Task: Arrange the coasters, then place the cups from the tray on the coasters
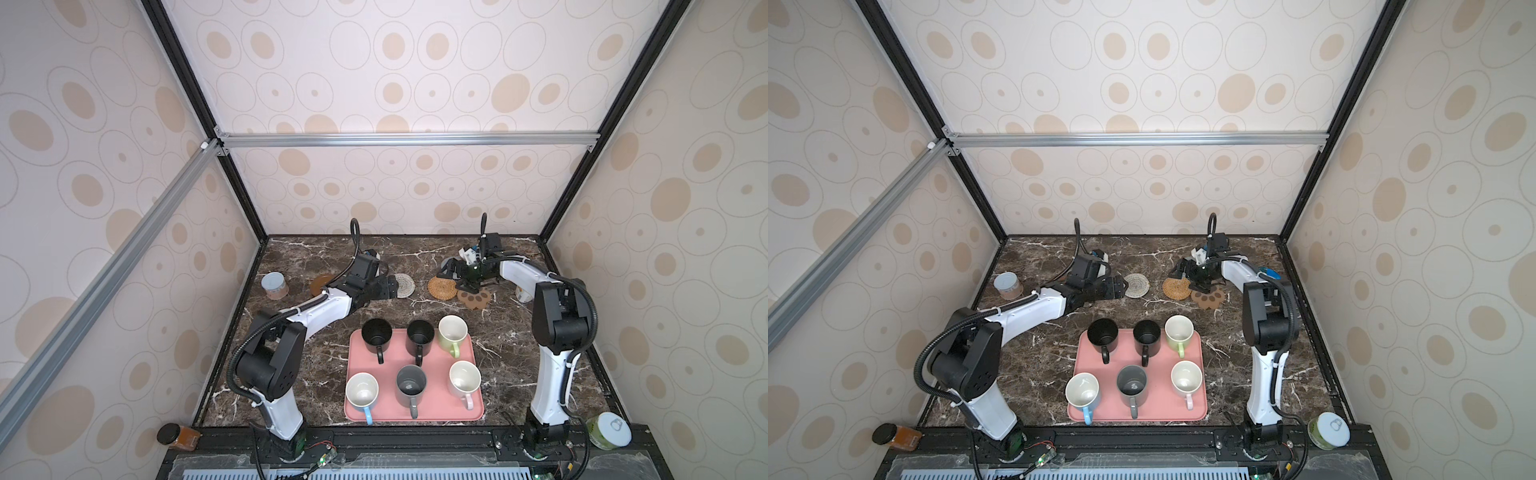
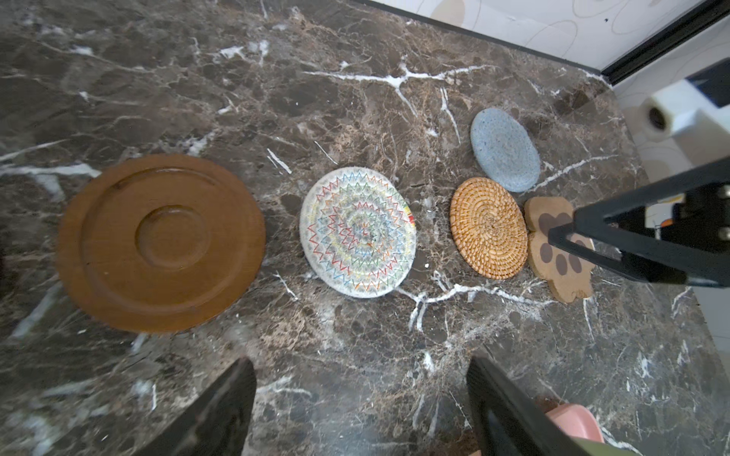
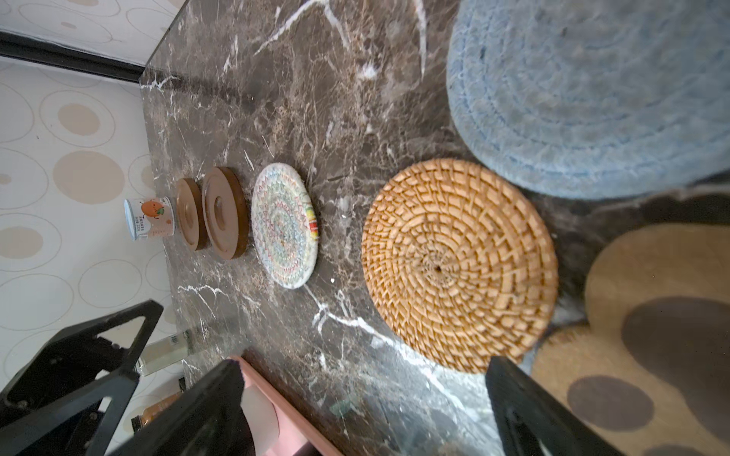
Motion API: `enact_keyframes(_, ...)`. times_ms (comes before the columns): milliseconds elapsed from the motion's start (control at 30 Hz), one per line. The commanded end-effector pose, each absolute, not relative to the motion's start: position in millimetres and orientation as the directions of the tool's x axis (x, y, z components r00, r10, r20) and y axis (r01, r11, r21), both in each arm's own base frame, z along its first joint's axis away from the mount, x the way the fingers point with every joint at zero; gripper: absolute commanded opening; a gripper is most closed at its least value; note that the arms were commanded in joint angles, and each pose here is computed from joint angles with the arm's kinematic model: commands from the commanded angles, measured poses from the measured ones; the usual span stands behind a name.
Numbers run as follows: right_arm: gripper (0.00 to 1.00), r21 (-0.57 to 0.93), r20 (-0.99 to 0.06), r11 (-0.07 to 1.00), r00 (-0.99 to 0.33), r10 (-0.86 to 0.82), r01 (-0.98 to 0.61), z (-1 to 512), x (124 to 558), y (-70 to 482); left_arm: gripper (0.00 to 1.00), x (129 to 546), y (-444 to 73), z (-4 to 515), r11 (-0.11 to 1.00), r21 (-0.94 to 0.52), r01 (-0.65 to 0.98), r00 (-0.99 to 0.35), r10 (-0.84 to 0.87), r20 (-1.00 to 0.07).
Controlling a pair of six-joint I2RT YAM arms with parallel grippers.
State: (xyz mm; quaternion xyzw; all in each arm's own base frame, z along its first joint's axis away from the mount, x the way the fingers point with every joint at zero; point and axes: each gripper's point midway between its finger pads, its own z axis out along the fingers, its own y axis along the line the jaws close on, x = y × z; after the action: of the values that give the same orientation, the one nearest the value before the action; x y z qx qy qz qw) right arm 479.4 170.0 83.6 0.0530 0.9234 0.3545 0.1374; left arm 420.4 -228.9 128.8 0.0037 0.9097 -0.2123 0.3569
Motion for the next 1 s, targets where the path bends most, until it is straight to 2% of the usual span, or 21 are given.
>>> enact_keyframes(0, 1.00, 0.680, -0.189, 0.733, -0.969, 0.160, -0.011, 78.4, 480.1, 178.3, 0.86, 423.2, -221.0, 157.4, 0.897, -0.420, 0.141, -0.683, -0.218, -0.697)
enact_keyframes(400, 1.00, 0.662, -0.115, 0.749, -0.989, 0.090, -0.008, 38.1, 475.1, 205.7, 0.86, 406.7, -203.4, 150.2, 0.895, -0.431, 0.114, -0.685, -0.244, -0.687)
enact_keyframes(967, 1.00, 0.669, -0.102, 0.743, -0.991, 0.082, -0.007, 31.1, 475.8, 222.5, 0.87, 402.4, -199.0, 136.5, 0.897, -0.432, 0.098, -0.706, -0.243, -0.665)
